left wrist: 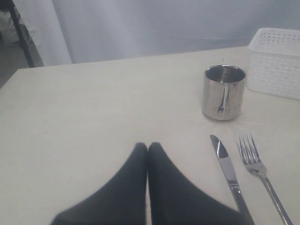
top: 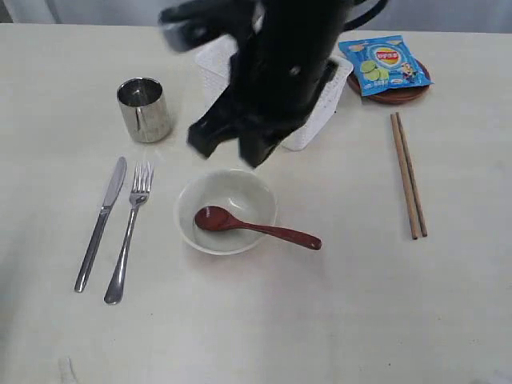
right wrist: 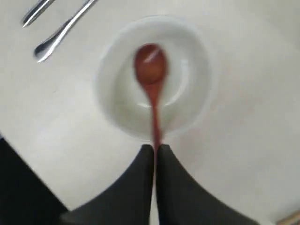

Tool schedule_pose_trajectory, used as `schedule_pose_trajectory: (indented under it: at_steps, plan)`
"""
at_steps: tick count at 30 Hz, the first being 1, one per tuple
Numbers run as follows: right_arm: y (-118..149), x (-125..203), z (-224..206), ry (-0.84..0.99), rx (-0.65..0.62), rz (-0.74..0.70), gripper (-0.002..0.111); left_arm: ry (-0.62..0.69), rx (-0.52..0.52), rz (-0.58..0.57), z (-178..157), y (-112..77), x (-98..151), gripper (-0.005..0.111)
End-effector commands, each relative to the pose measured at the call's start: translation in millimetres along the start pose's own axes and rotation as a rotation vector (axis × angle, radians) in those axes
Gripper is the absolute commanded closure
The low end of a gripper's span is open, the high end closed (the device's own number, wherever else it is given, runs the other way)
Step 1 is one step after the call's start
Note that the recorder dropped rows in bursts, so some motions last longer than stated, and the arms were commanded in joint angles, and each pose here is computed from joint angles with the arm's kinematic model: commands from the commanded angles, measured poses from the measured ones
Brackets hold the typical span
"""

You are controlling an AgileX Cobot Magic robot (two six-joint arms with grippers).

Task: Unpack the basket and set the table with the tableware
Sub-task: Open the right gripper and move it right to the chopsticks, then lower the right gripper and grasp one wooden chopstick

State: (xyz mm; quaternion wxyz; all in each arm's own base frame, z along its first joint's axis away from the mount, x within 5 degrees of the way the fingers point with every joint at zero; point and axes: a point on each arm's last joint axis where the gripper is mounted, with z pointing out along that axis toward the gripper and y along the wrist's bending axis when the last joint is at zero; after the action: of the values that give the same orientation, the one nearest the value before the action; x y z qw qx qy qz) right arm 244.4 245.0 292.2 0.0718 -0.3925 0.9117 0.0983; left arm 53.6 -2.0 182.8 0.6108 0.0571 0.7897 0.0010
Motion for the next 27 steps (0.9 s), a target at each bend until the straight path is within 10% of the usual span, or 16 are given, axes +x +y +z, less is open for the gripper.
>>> schedule_pose_trajectory:
  at_steps: [1,11,27]
  plan:
    - [-74,12,-21,-0.052,0.094,0.244,0.105,-0.001,0.004,0.002,0,-0.2,1,0.107]
    - [-198,58,35,0.021,0.078,0.698,0.083,-0.001,0.004,0.002,0,-0.2,1,0.107]
    - [-233,63,109,0.115,0.131,0.785,0.074,-0.001,0.004,0.002,0,-0.2,1,0.107]
